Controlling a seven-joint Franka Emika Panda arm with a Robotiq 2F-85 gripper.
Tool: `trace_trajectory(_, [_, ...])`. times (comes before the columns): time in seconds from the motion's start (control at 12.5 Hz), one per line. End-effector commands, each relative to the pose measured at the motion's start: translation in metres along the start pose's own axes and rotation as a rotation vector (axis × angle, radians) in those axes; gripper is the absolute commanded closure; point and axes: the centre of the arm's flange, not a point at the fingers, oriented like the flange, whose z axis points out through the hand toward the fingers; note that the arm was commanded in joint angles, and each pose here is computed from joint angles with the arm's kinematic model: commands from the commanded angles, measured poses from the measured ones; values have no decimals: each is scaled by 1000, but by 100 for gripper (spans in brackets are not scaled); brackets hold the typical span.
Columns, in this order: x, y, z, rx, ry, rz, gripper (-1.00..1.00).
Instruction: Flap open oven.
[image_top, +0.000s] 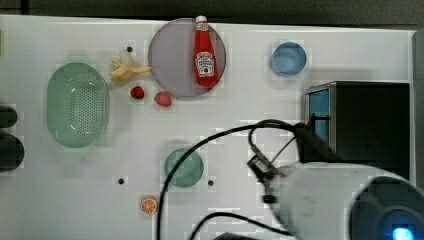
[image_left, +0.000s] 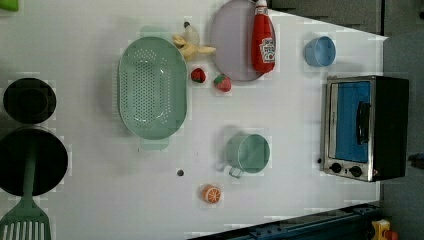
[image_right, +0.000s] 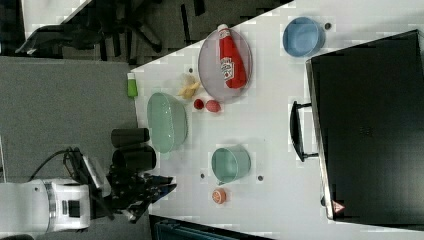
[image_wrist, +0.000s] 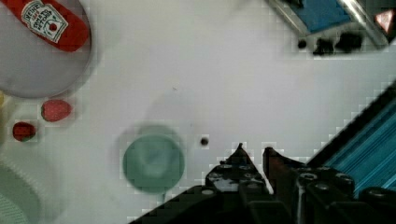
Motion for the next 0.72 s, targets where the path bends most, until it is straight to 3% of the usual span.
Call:
trace_trajectory(0.08, [37, 40, 6, -39, 63, -273, 65])
trace_trajectory(0.4, [79, 63, 47, -90, 66, -524, 65])
trace_trajectory(0.72, [131, 68, 91, -110, 139, -665, 65])
